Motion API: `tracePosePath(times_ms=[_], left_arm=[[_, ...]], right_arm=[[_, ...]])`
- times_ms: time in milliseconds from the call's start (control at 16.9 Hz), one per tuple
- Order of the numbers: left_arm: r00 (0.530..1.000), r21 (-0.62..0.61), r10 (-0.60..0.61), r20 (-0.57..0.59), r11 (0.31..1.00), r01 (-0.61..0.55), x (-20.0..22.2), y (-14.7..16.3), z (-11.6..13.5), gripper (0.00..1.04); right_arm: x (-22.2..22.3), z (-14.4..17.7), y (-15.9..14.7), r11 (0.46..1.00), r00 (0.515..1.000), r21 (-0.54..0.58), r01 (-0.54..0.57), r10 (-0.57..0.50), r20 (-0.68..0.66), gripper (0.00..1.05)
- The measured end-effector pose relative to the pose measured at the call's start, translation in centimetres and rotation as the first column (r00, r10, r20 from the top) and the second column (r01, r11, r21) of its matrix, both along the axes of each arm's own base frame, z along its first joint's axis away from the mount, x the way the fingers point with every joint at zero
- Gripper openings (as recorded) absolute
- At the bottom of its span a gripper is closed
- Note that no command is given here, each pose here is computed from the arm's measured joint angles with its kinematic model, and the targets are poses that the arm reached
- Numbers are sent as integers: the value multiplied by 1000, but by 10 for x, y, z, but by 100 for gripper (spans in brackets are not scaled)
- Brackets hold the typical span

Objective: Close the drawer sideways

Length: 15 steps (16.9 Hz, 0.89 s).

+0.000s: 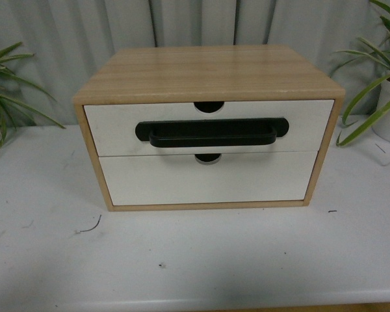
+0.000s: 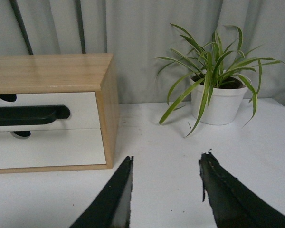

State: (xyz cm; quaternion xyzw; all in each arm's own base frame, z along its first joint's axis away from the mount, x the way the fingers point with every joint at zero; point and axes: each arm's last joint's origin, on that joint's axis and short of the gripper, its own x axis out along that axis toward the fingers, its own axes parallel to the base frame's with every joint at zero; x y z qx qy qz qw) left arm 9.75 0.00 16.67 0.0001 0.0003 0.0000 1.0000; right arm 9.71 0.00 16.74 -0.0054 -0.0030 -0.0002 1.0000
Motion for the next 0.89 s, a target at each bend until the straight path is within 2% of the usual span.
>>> tracePosePath(times_ms=[178, 296, 356, 889], left_arm=[[1000, 0, 0, 0, 1000, 0, 0, 0, 0, 79], [1000, 1, 0, 0, 1000, 0, 0, 0, 0, 100], [1000, 0, 0, 0, 1000, 0, 0, 0, 0, 97], [1000, 0, 0, 0, 1000, 0, 0, 0, 0, 98]], right_arm=[[0, 0, 0, 1000, 1000, 0, 0, 0, 0, 76], [0, 0, 0, 1000, 1000, 0, 0, 0, 0, 99], [0, 0, 0, 1000, 1000, 0, 0, 0, 0, 98], [0, 0, 0, 1000, 1000, 0, 0, 0, 0, 98]])
